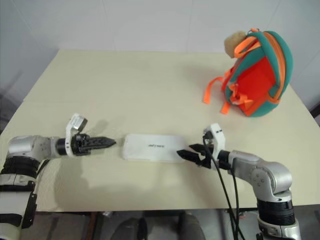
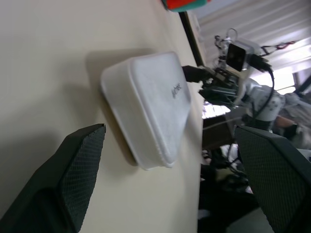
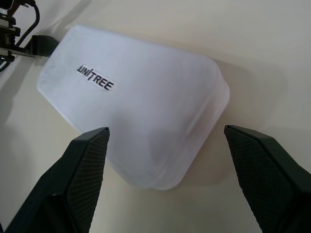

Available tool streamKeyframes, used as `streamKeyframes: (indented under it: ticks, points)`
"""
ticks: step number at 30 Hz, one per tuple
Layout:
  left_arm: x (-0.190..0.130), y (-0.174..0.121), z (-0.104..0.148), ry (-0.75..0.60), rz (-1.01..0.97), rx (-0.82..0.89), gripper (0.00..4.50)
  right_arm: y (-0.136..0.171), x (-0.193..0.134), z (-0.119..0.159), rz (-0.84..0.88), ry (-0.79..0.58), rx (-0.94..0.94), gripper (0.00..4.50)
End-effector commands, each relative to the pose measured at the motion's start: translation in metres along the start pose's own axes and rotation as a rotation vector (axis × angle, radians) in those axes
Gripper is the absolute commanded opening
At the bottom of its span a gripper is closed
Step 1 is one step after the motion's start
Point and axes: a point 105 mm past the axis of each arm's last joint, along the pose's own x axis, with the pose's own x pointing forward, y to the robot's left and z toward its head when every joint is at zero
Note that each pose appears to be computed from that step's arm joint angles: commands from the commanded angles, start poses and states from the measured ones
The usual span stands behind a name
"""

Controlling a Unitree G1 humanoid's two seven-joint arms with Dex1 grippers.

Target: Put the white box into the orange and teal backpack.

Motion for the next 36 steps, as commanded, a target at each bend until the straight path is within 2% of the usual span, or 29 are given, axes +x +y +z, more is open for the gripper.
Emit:
streamKeyframes:
  ticks: [1,14,19,23,36]
  points:
    - [-0.006,-0.006,0.012,-0.014,-0.022,-0.019,4.48,-0.001,-0.006,0.007,-0.005,-0.03,-0.032,4.5]
    - [0.01,0.0,0.006,0.136,-0.013,-0.071,4.48,0.0,-0.008,0.006,-0.012,-0.041,-0.041,4.5]
    - [0.017,-0.004,0.011,0.121,-0.045,-0.079,4.48,-0.002,-0.008,0.006,-0.017,-0.048,-0.045,4.5]
    - [0.022,0.004,0.004,0.186,-0.002,-0.02,4.48,-0.002,-0.008,0.006,-0.018,-0.048,-0.048,4.5]
    - [0.041,-0.004,0.01,0.152,-0.095,-0.05,4.48,0.0,-0.009,0.004,-0.018,-0.05,-0.054,4.5]
